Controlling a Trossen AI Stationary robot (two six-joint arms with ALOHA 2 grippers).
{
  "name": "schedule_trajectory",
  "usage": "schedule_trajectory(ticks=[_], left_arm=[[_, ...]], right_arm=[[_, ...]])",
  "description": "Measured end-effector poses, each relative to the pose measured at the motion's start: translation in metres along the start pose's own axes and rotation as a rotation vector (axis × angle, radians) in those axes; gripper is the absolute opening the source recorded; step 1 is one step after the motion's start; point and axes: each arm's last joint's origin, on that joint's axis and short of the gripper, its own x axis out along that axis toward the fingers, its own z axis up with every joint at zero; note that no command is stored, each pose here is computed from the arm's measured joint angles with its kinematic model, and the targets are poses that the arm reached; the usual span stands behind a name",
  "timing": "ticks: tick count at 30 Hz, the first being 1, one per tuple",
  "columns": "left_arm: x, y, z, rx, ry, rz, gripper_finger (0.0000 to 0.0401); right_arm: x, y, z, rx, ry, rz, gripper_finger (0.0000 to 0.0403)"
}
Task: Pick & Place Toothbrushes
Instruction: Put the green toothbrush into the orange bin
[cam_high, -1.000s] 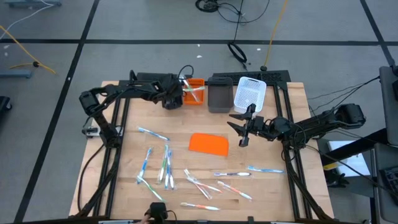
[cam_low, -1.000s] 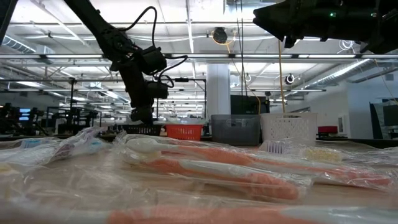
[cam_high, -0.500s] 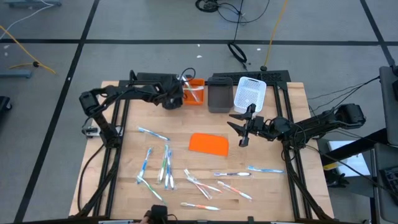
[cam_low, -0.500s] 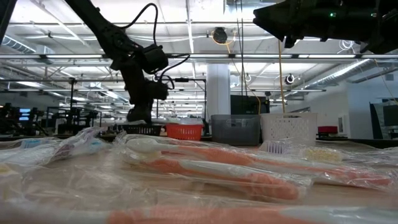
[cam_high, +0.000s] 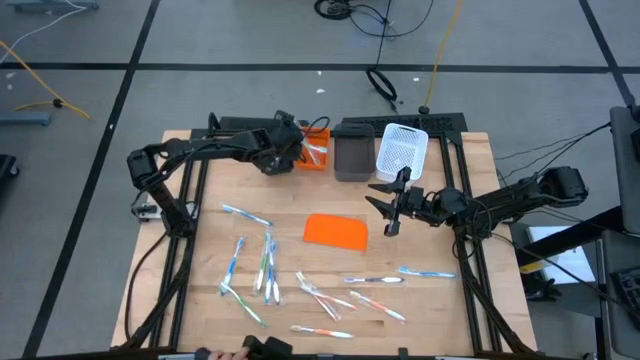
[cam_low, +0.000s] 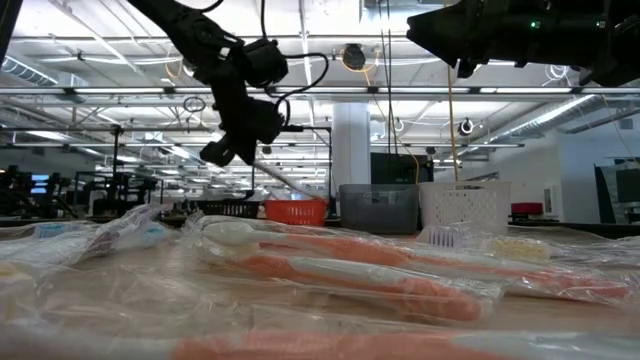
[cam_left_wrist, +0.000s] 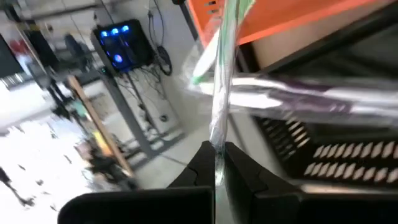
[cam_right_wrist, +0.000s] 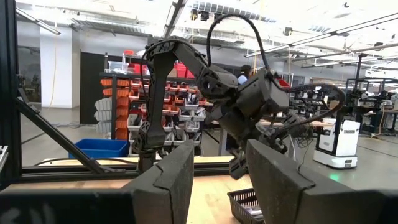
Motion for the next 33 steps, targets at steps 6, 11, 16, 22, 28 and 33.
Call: schedule_trajectory(ticks=[6, 11, 16, 22, 28, 33], left_arm=[[-0.002, 0.008, -0.001, 0.107, 0.033, 0.034, 0.0006], [-0.002, 0.012, 0.000, 0.042, 0.021, 0.071, 0.0003], [-0.001, 0.010, -0.002, 0.138, 0.022, 0.049, 0.0004], [-0.001, 0.014, -0.007, 0.113, 0.021, 0.054, 0.0007], [-0.005, 0.016, -0.012, 0.154, 0.033, 0.057, 0.0007], [-0.008, 0.009, -0.009, 0.320, 0.031, 0.012, 0.0004]], right_arm=[[0.000, 0.000, -0.001, -0.002, 0.006, 0.001, 0.0139], [0.000, 0.000, -0.001, -0.004, 0.008, 0.000, 0.0139], [0.000, 0.000, -0.001, -0.006, 0.014, 0.001, 0.0139], [0.000, 0.000, -0.003, -0.013, 0.034, 0.002, 0.0139], [0.000, 0.000, -0.004, -0.022, 0.037, -0.008, 0.0139], [0.000, -0.001, -0.004, -0.026, 0.050, -0.051, 0.0139]])
